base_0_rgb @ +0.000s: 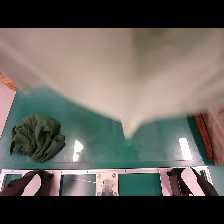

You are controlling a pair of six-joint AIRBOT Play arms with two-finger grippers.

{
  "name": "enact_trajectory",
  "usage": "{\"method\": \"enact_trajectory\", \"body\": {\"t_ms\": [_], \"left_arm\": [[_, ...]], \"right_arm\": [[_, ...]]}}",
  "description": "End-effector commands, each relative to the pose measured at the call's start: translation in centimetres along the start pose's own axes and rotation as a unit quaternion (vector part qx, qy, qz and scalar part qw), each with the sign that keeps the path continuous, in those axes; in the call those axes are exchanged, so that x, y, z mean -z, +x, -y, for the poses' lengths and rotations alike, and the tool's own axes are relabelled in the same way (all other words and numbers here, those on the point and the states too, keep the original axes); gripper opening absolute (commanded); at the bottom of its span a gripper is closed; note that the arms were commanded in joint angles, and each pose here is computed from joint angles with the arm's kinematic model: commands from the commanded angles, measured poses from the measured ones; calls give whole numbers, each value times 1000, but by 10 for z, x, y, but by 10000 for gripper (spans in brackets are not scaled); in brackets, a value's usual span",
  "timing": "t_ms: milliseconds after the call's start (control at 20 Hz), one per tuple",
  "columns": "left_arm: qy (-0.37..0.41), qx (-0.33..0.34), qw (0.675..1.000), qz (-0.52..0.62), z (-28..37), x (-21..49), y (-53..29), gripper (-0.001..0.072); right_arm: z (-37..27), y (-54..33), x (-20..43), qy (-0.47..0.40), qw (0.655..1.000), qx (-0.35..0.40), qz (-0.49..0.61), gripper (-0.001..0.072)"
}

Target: Fold the shirts.

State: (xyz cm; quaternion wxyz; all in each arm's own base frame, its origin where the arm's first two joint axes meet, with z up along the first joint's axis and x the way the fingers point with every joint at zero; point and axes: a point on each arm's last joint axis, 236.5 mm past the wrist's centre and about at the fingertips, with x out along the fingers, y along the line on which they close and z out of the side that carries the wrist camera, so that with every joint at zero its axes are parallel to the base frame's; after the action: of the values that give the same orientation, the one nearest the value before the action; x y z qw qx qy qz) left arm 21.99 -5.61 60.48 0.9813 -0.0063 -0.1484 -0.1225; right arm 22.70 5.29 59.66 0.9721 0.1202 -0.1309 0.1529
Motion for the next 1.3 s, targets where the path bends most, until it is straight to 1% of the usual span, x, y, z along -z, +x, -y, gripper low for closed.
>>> {"method": "enact_trajectory", "body": {"t_ms": [0, 100, 150, 250, 300, 450, 600, 650, 750, 850, 950, 1050, 1150, 1250], "left_arm": [[-33, -20, 997, -72, -22, 53, 16, 23], [-80, -4, 986, -144, -34, 119, 41, 23], [-108, 14, 978, -179, -35, 153, 52, 24], [-181, 81, 949, -244, -22, 227, 75, 24], [-208, 101, 933, -275, -18, 266, 85, 24], [-257, 132, 874, -390, 3, 410, 107, 24], [-300, 117, 818, -477, 20, 548, 121, 24], [-314, 104, 805, -492, 21, 584, 124, 24], [-346, 70, 790, -501, 15, 637, 131, 24], [-364, 34, 793, -487, 1, 661, 142, 24], [-356, 8, 810, -465, -15, 664, 155, 24], [-345, -5, 831, -437, -28, 651, 173, 24], [-327, -4, 849, -415, -36, 636, 188, 24], [-309, 2, 858, -411, -39, 629, 193, 24]], "right_arm": [[34, 1, 24, 21, 998, 43, -34, 15], [80, 10, 63, 75, 992, 60, -77, 15], [102, 16, 88, 97, 988, 62, -99, 15], [137, 30, 151, 142, 978, 55, -143, 15], [156, 39, 193, 165, 970, 55, -168, 16], [219, 56, 333, 222, 939, 101, -244, 15], [266, 60, 472, 261, 895, 136, -335, 16], [277, 61, 514, 276, 878, 138, -366, 16], [300, 63, 574, 312, 847, 146, -405, 16], [320, 74, 607, 331, 832, 145, -421, 15], [336, 93, 617, 339, 831, 139, -419, 15], [347, 116, 610, 343, 837, 131, -406, 16], [351, 133, 592, 333, 849, 119, -392, 15], [352, 139, 576, 325, 857, 106, -386, 15]]}}
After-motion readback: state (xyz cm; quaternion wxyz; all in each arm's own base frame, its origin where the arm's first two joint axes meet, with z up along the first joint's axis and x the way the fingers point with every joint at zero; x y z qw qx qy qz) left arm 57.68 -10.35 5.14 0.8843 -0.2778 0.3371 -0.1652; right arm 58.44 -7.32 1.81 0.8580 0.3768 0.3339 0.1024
